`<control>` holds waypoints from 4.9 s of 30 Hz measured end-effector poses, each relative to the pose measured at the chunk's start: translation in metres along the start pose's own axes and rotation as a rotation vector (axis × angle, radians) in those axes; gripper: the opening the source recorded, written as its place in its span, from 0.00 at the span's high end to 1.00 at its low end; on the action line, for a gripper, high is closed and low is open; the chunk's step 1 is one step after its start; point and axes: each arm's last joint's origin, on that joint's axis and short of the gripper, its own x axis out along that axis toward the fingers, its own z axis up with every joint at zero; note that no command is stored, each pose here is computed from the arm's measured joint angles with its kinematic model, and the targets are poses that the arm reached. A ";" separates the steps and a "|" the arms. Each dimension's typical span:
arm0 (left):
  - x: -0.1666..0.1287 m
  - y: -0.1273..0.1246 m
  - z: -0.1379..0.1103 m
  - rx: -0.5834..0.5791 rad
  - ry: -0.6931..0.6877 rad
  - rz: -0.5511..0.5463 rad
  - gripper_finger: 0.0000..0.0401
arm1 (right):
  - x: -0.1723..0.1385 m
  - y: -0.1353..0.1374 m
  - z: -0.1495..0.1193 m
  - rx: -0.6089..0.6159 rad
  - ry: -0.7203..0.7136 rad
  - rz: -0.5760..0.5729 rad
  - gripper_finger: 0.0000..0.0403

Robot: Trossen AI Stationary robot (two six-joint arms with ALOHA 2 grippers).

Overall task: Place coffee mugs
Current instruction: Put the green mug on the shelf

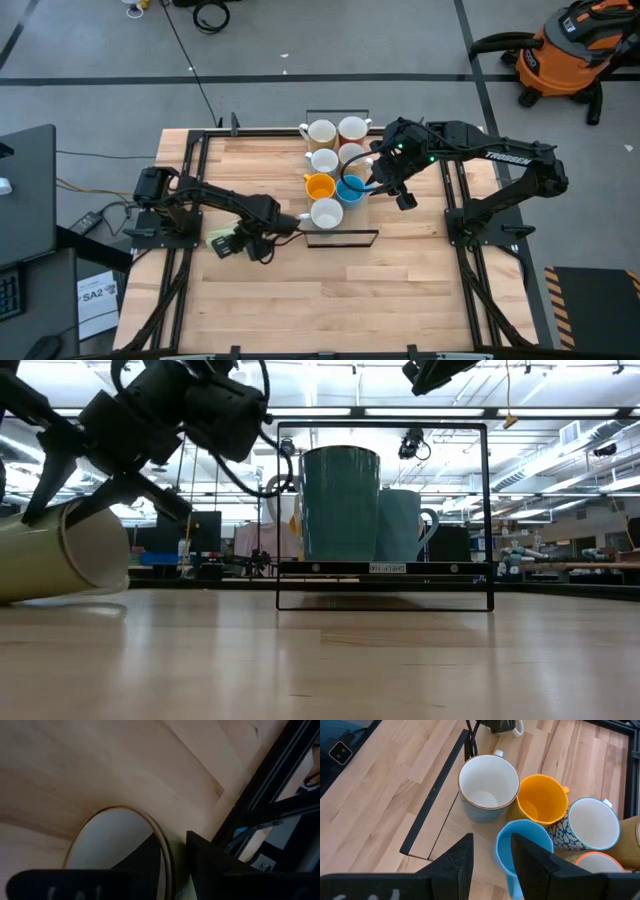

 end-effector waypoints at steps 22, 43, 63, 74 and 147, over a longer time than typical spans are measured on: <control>-0.045 -0.001 0.016 -0.226 -0.073 0.133 0.88 | 0.000 0.000 0.000 0.000 0.001 0.000 0.66; -0.061 -0.017 0.047 -0.180 -0.161 0.224 0.92 | 0.000 0.000 0.000 0.000 0.001 0.000 0.66; -0.076 -0.026 0.103 0.069 -0.478 0.460 0.92 | 0.000 -0.001 0.002 -0.007 -0.024 -0.007 0.66; -0.069 -0.017 0.118 0.365 -0.449 0.559 0.92 | 0.000 -0.002 0.006 0.015 -0.072 0.003 0.66; -0.144 -0.133 -0.023 -0.695 -0.505 0.962 0.73 | 0.095 0.098 0.066 0.464 -0.091 0.022 0.66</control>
